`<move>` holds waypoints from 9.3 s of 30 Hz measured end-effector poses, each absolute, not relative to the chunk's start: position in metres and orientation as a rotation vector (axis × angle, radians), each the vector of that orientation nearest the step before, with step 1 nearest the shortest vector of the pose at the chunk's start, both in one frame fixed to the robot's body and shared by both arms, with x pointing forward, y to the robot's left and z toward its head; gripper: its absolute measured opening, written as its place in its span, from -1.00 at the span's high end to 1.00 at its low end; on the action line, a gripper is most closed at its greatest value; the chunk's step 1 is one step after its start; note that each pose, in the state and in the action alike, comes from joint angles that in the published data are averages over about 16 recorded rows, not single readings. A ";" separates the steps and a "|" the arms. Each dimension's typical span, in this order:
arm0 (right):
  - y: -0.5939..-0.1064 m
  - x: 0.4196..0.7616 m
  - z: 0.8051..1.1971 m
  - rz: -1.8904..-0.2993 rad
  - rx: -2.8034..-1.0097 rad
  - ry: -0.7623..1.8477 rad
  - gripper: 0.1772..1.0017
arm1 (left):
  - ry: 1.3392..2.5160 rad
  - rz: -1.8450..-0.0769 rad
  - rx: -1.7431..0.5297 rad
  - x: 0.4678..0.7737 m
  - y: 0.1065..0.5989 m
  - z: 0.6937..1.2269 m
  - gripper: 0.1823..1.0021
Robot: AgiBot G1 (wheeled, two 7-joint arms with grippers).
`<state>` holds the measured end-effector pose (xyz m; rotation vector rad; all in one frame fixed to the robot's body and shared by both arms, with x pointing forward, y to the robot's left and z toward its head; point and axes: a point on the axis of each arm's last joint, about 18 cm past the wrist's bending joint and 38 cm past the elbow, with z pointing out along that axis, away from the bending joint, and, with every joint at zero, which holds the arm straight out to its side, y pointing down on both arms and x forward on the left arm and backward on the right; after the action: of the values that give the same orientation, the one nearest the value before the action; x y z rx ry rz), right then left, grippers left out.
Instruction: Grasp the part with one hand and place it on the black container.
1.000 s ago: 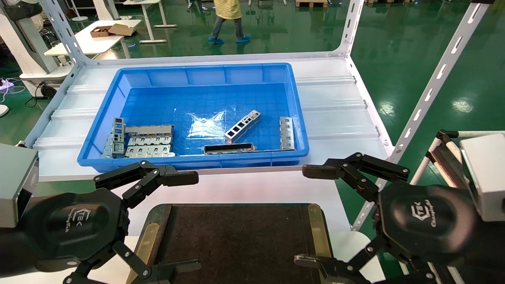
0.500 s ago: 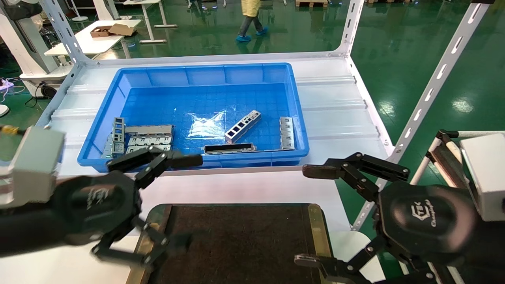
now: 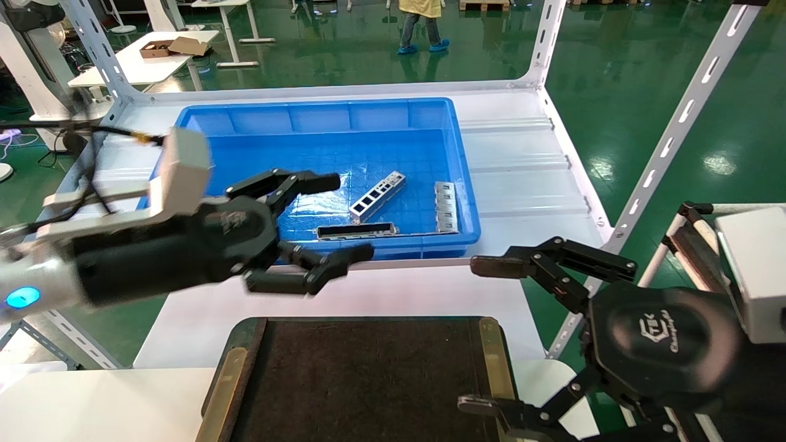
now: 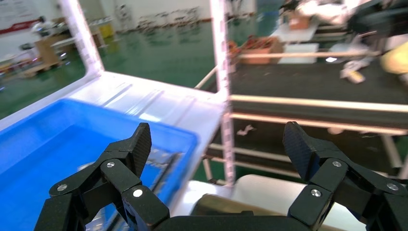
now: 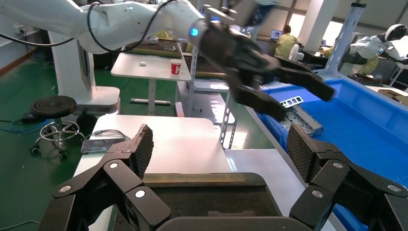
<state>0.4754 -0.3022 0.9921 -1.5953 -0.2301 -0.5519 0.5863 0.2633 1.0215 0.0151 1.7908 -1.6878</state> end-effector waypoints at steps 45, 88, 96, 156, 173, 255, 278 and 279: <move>-0.302 0.475 0.992 -0.552 -1.595 -0.230 -0.99 | 1.717 -1.290 -0.488 0.772 0.176 1.000 -0.99; -0.302 0.475 0.992 -0.552 -1.595 -0.230 0.69 | 1.680 -1.339 -0.663 0.780 0.177 0.986 0.54; -0.302 0.475 0.992 -0.552 -1.595 -0.230 0.89 | 1.639 -1.381 -0.685 0.780 0.178 0.998 0.62; -0.302 0.475 0.992 -0.552 -1.595 -0.230 0.97 | 1.874 -1.899 -0.629 0.582 0.232 0.863 0.63; -0.302 0.475 0.992 -0.552 -1.595 -0.230 0.97 | 1.674 -1.781 -1.100 0.615 0.195 0.757 0.64; -0.302 0.475 0.992 -0.552 -1.595 -0.230 0.77 | 1.451 -1.561 -1.475 0.694 0.124 0.693 0.48; -0.302 0.475 0.992 -0.552 -1.595 -0.230 -0.38 | 1.695 -1.767 -1.064 0.641 0.189 0.763 -0.53; -0.302 0.475 0.992 -0.552 -1.595 -0.230 -0.42 | 1.711 -1.769 -1.038 0.637 0.193 0.766 -0.58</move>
<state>0.4754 -0.3022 0.9921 -1.5953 -0.2302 -0.5518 0.6369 0.1931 0.7656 -1.0377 1.7105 -1.7690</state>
